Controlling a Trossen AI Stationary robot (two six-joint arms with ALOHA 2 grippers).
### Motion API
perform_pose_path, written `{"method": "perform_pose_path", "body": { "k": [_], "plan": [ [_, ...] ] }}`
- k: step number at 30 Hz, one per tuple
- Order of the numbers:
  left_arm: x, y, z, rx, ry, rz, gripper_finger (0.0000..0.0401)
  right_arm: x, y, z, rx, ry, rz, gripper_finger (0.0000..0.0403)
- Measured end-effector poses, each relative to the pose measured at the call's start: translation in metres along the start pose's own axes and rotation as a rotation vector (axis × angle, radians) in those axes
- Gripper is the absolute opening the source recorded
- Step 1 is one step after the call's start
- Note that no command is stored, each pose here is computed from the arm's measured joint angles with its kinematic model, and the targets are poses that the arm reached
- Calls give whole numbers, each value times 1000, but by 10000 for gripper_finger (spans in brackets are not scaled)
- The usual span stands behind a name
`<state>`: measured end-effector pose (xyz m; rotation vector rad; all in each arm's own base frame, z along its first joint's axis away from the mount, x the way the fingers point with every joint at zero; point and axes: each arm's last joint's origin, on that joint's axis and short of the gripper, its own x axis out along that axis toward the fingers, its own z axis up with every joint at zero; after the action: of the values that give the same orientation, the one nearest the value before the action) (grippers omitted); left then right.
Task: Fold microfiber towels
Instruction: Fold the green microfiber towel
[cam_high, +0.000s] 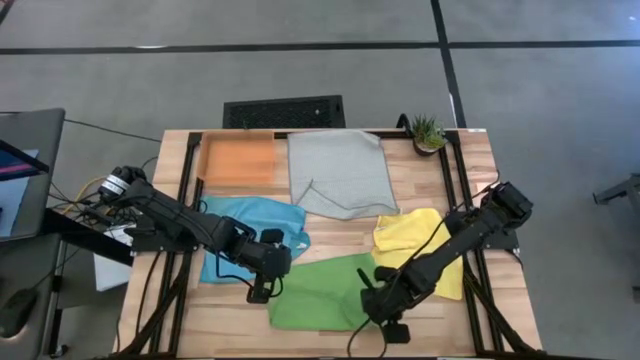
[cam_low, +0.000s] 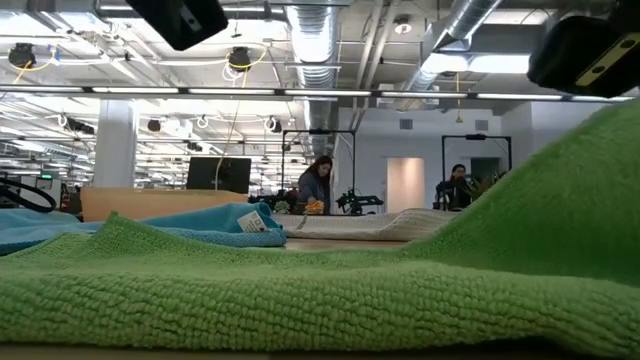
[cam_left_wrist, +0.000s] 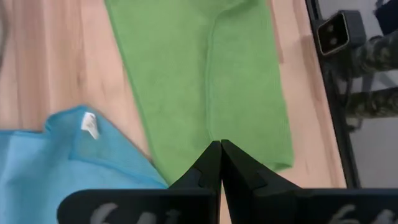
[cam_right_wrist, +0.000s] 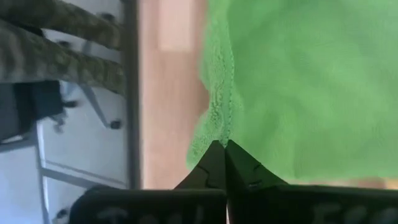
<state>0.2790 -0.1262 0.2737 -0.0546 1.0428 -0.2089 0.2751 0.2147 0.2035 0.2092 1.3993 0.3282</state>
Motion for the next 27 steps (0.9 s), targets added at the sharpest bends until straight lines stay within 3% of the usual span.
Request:
{"method": "perform_pose_path", "body": {
  "k": [6, 15, 19, 24, 27],
  "plan": [
    [0, 5, 0, 20, 7, 12, 34, -17, -5, 5, 30, 49, -66, 3],
    [22, 16, -19, -167, 80, -42, 130, -43, -2, 21, 2, -9, -94, 2],
    [41, 25, -36, -280, 92, -57, 139, -43, -3, 22, 5, -10, -95, 4],
    [58, 36, -47, -342, 82, -202, 139, -43, -3, 22, 6, -7, -96, 3],
    [63, 41, -52, -385, 64, -221, 139, -43, -3, 22, 6, -7, -96, 4]
  ]
}}
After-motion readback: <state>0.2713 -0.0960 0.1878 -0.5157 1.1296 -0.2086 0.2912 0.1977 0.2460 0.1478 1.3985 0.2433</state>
